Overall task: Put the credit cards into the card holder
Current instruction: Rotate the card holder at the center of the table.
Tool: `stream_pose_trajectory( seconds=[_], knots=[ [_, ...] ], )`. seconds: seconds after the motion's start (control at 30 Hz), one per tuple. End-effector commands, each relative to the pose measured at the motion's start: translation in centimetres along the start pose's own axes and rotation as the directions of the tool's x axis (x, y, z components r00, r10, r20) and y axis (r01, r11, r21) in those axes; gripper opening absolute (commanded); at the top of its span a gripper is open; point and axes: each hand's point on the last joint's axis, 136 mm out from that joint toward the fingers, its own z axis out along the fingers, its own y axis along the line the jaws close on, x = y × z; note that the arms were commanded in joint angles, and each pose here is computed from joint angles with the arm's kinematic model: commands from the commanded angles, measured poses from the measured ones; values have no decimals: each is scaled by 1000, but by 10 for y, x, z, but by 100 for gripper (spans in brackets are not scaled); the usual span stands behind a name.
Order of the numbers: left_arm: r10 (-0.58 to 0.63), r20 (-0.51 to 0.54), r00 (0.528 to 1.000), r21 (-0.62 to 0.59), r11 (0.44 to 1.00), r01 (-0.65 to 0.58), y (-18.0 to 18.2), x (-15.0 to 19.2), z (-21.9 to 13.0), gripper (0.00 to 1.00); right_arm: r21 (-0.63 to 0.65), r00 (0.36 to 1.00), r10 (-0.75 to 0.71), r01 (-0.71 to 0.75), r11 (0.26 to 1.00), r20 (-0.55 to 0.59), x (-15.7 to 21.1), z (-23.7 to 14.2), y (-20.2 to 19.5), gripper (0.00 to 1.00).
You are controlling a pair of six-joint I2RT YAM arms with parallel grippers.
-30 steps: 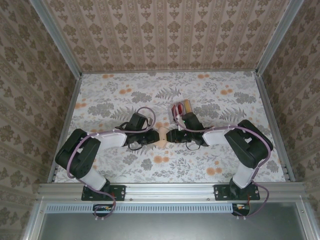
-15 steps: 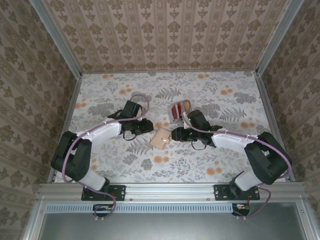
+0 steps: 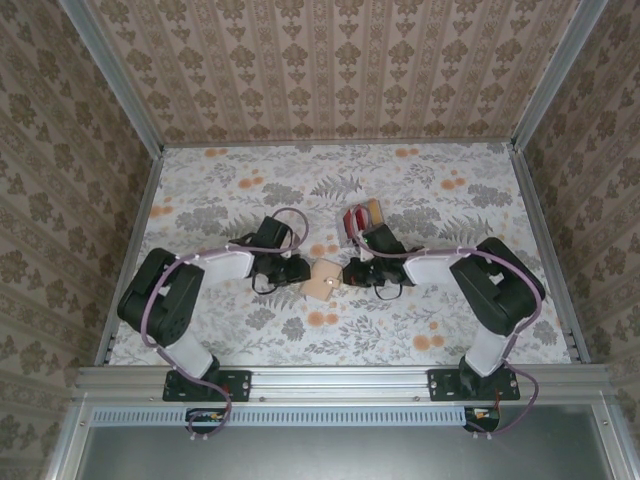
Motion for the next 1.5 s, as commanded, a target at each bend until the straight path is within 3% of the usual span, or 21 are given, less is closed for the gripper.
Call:
stream_pose_trajectory(
  seconds=[0.0, 0.4, 0.67, 0.83, 1.1, 1.47],
  knots=[
    [-33, -23, 999, -24, 999, 33, 7, 25, 1, 24, -4, 1000, -12, 12, 1000, 10, -19, 12, 7, 6],
    [-14, -13, 1000, -2, 1000, 14, -28, 57, 8, 24, -30, 992, -86, 83, 996, -92, -26, 27, 20, 8],
    [18, 35, 999, -67, 998, -15, -24, 46, -16, 24, 54, 983, -181, 183, 982, -41, -49, -16, 31, 13],
    [20, 103, 995, -83, 997, -12, -18, 31, -40, 24, 107, 964, -266, 267, 958, -27, -57, -45, 40, 22],
    [-19, 123, 992, -64, 998, 27, -10, 11, -46, 29, 106, 881, -456, 469, 877, -126, -26, -69, 49, 40],
    [3, 44, 999, -72, 997, 1, -17, -10, -10, 29, 156, 795, -553, 597, 787, -251, -7, -51, 48, 41]
  ],
)
